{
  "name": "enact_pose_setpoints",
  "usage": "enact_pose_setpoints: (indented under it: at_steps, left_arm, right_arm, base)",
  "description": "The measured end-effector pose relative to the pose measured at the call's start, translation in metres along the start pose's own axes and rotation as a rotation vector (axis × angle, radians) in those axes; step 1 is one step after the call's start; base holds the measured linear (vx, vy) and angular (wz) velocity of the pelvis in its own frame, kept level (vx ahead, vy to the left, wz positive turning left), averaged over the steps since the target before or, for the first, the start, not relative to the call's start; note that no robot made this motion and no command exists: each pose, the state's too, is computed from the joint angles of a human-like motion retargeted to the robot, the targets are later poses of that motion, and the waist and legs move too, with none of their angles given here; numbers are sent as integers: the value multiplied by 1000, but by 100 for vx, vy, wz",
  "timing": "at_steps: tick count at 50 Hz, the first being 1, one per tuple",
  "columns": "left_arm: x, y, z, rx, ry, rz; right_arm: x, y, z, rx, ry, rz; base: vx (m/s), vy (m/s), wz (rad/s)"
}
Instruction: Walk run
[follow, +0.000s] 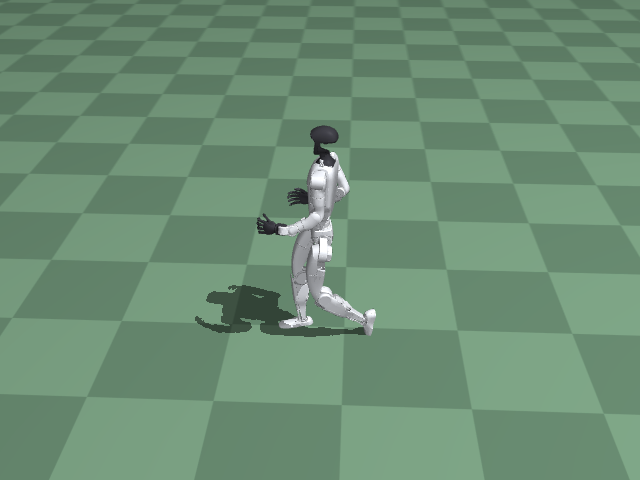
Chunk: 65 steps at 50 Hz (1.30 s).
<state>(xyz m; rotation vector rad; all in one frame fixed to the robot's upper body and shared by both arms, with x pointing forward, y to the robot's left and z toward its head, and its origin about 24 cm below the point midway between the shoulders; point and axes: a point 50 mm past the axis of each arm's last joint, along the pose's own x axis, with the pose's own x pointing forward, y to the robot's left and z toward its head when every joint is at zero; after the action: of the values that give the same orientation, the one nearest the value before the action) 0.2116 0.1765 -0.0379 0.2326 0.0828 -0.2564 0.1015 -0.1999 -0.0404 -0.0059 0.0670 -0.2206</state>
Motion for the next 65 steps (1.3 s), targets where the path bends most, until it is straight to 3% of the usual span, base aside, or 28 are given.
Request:
enact_pose_setpoints:
  at_steps: [5, 11, 16, 20, 25, 29, 35, 41, 46, 49, 53, 60, 65]
  left_arm:
    - [-83, -53, -57, -241, 253, 159]
    - [-152, -59, -65, -330, 347, 439]
    - [-134, -37, -45, -282, 219, 490]
    - [-87, -29, -4, -262, -15, 438]
    - [17, -9, 73, -381, -430, 357]
    - [47, -15, 135, -368, -643, 268]
    - [40, -1, 154, -130, -707, 283]
    - [16, 5, 77, 43, -349, 180]
    - [-53, -44, -30, -137, 132, 190]
    - [-99, -61, -51, -271, 257, 324]
    - [-138, -52, -58, -215, 331, 419]
    - [-116, -28, -29, -236, 122, 469]
    - [-61, -7, 14, -216, -165, 530]
  right_arm:
    - [113, 63, 103, 327, -522, 181]
    - [138, 73, 179, 367, -803, 349]
    - [146, 38, 154, 41, -638, 342]
    - [132, 20, 87, -66, -348, 248]
    - [54, 18, -16, 110, 81, 176]
    - [-22, -6, -43, 281, 242, 25]
    - [-64, -50, -23, 121, 223, -79]
    - [-7, -16, 21, 16, -42, 38]
    - [77, 16, 85, 146, -423, 93]
    - [104, 37, 129, 181, -618, 202]
    - [113, 33, 165, 91, -767, 259]
    - [106, 8, 137, -137, -583, 226]
    - [71, 2, 61, -146, -269, 244]
  base:
    - [120, -16, -69]
    - [140, -11, -69]
    - [142, -10, 3]
    - [203, -13, 140]
    - [134, -27, 45]
    - [132, -31, 88]
    - [141, -33, 74]
    - [142, -48, -72]
    - [159, -42, -47]
    - [134, -10, -95]
    - [130, -12, -72]
    - [130, -16, -22]
    - [168, -28, 143]
